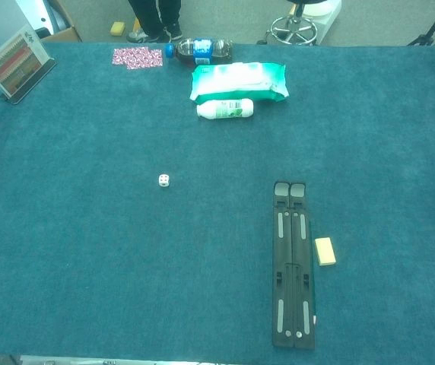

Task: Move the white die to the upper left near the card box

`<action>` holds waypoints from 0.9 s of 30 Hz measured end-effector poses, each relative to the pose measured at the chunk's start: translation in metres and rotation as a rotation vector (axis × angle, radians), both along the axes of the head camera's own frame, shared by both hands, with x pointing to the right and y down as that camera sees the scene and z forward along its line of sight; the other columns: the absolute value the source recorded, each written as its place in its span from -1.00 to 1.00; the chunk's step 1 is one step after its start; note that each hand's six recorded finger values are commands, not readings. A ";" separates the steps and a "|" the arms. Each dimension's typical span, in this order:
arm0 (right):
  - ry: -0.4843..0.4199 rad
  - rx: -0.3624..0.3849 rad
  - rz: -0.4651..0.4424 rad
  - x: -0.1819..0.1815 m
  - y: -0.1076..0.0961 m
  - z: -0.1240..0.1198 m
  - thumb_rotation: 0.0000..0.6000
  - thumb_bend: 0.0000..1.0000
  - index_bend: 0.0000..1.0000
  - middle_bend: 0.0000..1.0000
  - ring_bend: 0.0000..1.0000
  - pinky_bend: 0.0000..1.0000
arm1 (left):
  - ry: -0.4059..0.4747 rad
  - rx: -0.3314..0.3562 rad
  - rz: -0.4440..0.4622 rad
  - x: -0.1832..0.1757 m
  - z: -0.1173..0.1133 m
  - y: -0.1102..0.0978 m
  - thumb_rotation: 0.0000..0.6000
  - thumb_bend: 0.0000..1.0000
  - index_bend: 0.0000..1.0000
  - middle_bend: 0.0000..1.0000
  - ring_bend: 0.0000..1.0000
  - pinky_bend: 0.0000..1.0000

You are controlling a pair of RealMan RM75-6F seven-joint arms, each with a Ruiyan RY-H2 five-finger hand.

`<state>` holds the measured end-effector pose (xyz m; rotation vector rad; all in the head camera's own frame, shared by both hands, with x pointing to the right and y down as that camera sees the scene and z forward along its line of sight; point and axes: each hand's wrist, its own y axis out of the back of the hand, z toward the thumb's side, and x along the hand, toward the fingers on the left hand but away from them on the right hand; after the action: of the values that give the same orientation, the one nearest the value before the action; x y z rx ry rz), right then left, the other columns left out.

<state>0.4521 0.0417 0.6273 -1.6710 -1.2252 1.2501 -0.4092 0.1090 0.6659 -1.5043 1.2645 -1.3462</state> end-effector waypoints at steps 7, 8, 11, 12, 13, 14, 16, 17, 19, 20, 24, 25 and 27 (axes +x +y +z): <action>-0.003 -0.014 -0.004 -0.002 0.000 0.004 1.00 -0.99 -0.15 -0.25 -0.42 -0.04 | 0.002 -0.007 0.002 0.000 0.002 0.000 1.00 -0.95 -0.29 -0.38 -0.46 -0.07; -0.006 -0.014 -0.004 -0.002 0.000 0.004 1.00 -0.99 -0.15 -0.25 -0.42 -0.04 | 0.002 -0.007 0.002 0.000 0.002 0.001 1.00 -0.95 -0.29 -0.38 -0.46 -0.07; -0.021 -0.012 -0.003 -0.003 0.000 0.002 1.00 -0.99 -0.15 -0.25 -0.42 -0.04 | 0.003 -0.006 0.003 0.001 0.002 0.000 1.00 -0.95 -0.29 -0.38 -0.46 -0.07; -0.029 -0.012 -0.002 -0.003 0.000 0.001 1.00 -0.99 -0.15 -0.25 -0.42 -0.04 | 0.004 -0.006 0.004 0.001 0.002 0.000 1.00 -0.95 -0.29 -0.38 -0.46 -0.07; -0.035 -0.012 -0.002 -0.004 -0.001 0.000 1.00 -0.99 -0.15 -0.25 -0.42 -0.04 | 0.005 -0.006 0.005 0.001 0.002 0.000 1.00 -0.95 -0.29 -0.38 -0.46 -0.07; -0.040 -0.013 -0.003 -0.004 -0.001 0.000 1.00 -0.99 -0.15 -0.25 -0.42 -0.04 | 0.005 -0.007 0.006 0.002 0.003 0.000 1.00 -0.95 -0.29 -0.39 -0.46 -0.07; -0.053 -0.017 -0.006 -0.006 -0.002 -0.001 1.00 -0.99 -0.15 -0.25 -0.42 -0.04 | 0.012 -0.012 0.012 0.004 0.004 -0.001 1.00 -0.95 -0.29 -0.39 -0.46 -0.07; -0.060 -0.019 -0.008 -0.008 -0.003 -0.001 1.00 -0.99 -0.15 -0.25 -0.42 -0.04 | 0.018 -0.015 0.015 0.005 0.005 -0.002 1.00 -0.95 -0.29 -0.39 -0.46 -0.07; -0.074 -0.023 -0.016 -0.012 -0.006 -0.001 1.00 -0.99 -0.15 -0.25 -0.42 -0.04 | 0.038 -0.027 0.026 0.010 0.006 -0.003 1.00 -0.95 -0.29 -0.40 -0.47 -0.07; -0.080 -0.025 -0.020 -0.013 -0.007 -0.002 1.00 -0.99 -0.15 -0.25 -0.42 -0.04 | 0.048 -0.035 0.033 0.012 0.007 -0.004 1.00 -0.95 -0.29 -0.41 -0.47 -0.07; -0.102 -0.035 -0.050 -0.024 -0.015 -0.002 1.00 -0.99 -0.15 -0.25 -0.42 -0.04 | 0.104 -0.062 0.089 0.031 0.008 -0.011 1.00 -0.95 -0.29 -0.43 -0.48 -0.08; -0.104 -0.037 -0.059 -0.026 -0.017 -0.002 1.00 -0.99 -0.15 -0.25 -0.42 -0.04 | 0.107 -0.062 0.096 0.033 0.008 -0.013 1.00 -0.95 -0.29 -0.43 -0.49 -0.08; -0.106 -0.045 -0.080 -0.032 -0.021 -0.001 1.00 -0.99 -0.15 -0.25 -0.42 -0.04 | 0.119 -0.062 0.120 0.043 0.009 -0.017 1.00 -0.95 -0.29 -0.45 -0.50 -0.08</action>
<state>0.4199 0.0211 0.6264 -1.8213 -1.1883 1.1616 -0.3661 0.0920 0.6753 -1.6979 1.1936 -1.2437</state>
